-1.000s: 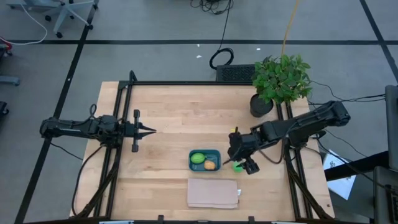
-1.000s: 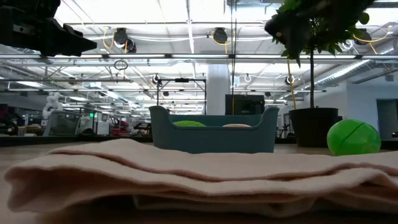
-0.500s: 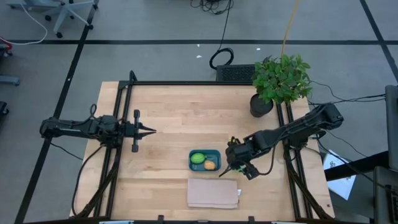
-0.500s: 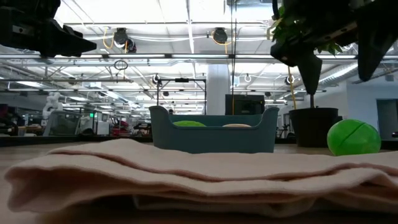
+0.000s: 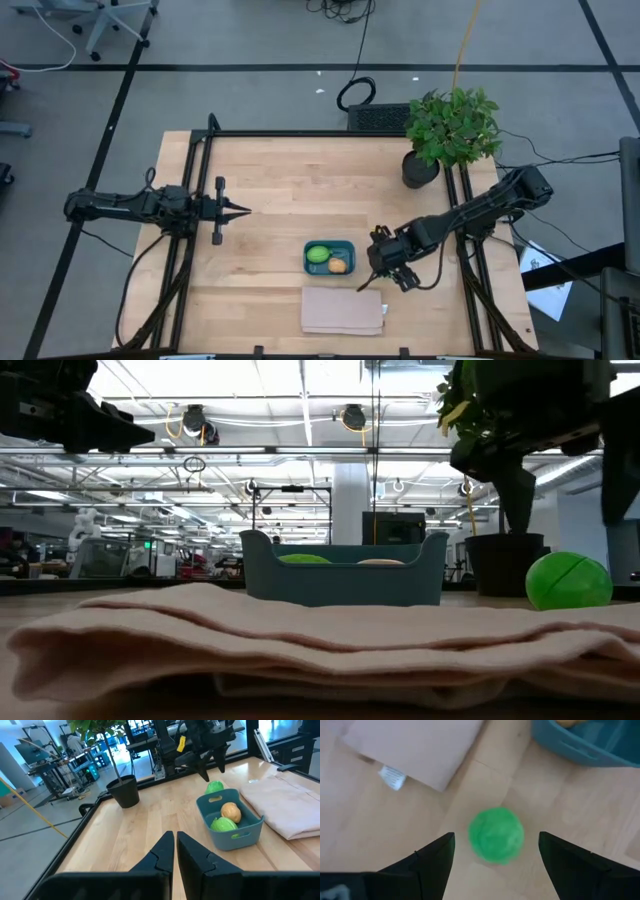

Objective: Pick and placing Produce into tupperware
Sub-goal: Put the green avocado into the dark blue bin

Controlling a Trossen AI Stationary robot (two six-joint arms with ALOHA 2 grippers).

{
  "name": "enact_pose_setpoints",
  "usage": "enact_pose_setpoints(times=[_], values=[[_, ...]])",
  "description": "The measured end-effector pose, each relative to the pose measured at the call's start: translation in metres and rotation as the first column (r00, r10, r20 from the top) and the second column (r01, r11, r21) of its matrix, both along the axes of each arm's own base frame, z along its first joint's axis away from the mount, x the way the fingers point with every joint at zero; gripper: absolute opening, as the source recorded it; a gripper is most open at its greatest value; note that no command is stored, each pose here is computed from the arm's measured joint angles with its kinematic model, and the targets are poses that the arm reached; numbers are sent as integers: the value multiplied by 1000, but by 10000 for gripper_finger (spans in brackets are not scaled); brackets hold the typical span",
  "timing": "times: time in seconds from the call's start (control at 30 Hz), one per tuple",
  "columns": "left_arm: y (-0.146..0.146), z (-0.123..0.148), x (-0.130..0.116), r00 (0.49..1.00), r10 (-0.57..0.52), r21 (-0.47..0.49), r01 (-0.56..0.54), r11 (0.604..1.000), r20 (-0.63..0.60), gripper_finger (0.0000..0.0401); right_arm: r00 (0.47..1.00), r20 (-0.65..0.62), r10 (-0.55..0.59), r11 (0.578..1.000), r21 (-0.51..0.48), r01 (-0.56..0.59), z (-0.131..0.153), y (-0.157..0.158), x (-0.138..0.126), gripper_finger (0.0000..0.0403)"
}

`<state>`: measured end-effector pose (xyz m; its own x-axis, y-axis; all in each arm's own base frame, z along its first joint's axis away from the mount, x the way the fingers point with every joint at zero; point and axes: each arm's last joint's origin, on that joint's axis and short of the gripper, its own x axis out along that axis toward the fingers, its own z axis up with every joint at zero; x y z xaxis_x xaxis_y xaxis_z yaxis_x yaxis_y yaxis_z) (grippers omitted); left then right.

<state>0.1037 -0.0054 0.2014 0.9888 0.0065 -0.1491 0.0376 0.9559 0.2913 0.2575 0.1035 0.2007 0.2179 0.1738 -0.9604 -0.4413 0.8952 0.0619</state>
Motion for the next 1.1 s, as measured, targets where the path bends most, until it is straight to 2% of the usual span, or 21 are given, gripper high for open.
enact_pose_setpoints(times=[0.27,0.83,1.1], values=[[0,0,0,1000,0,-1,0,1000,-2,26,999,21,37,999,-4,-37,-10,5,-4,281],[0,-1,0,1000,0,-3,0,1000,-8,26,998,53,29,1000,1,-29,-40,0,-13,282],[0,-1,0,1000,0,-3,0,1000,-8,26,995,80,65,998,-15,-64,-44,0,-14,281]])
